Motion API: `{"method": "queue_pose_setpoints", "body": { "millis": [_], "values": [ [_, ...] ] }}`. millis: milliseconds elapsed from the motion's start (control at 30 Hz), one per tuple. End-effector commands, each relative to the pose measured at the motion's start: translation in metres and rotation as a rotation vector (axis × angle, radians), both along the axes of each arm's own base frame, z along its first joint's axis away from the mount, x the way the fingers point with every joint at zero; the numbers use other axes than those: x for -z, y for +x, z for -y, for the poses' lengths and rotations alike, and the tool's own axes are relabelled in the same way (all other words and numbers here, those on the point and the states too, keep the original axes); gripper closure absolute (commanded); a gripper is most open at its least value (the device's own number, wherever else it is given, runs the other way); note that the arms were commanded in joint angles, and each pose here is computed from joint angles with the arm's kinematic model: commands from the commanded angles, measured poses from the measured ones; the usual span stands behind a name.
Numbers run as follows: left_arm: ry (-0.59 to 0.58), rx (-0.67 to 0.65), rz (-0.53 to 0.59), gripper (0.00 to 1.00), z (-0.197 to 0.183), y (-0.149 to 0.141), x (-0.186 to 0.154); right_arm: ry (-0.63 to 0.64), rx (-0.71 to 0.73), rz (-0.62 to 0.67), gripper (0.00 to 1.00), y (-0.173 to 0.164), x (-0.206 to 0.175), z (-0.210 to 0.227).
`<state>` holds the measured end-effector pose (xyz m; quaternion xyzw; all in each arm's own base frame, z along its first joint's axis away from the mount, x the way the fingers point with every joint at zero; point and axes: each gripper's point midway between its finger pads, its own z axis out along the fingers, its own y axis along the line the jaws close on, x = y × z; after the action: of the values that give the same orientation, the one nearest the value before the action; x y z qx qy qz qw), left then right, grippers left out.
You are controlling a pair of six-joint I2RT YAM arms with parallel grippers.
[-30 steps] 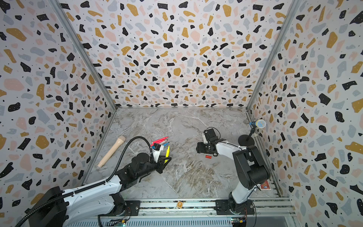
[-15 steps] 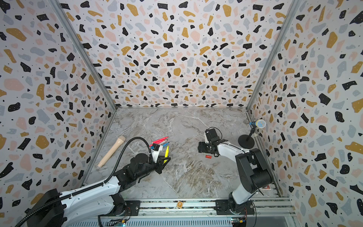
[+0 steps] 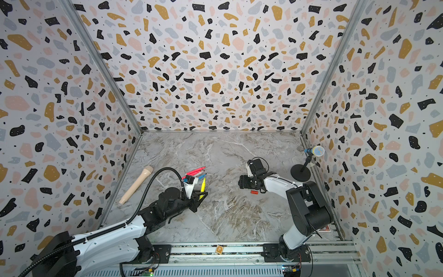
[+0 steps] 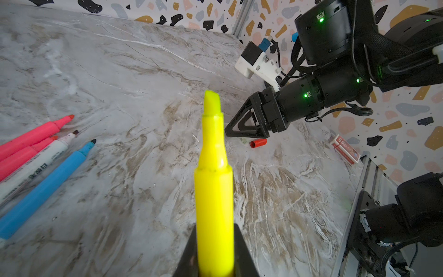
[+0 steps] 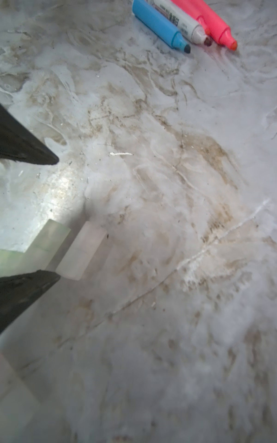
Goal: Insert pens into pen caps
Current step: Rotate the pen cap at the center of the table.
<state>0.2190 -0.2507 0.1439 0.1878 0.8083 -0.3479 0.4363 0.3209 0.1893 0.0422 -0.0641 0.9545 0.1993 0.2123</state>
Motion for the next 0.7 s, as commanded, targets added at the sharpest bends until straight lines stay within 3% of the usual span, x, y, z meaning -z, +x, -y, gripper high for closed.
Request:
{"method": "queue_pose_setpoints", "body": {
  "millis": [0,367,667],
  "values": [
    [-0.011,-0.007,0.022,1.00,-0.001,0.000,-0.004,0.012,-0.021,-0.021,0.30,-0.010,0.002,-0.010],
    [-0.003,-0.018,0.031,1.00,-0.003,0.002,-0.006,0.105,-0.100,-0.021,0.31,-0.025,-0.011,-0.041],
    [0.004,-0.029,0.034,1.00,-0.007,0.001,-0.005,0.005,-0.064,0.026,0.35,-0.012,-0.024,-0.029]
  ]
}}
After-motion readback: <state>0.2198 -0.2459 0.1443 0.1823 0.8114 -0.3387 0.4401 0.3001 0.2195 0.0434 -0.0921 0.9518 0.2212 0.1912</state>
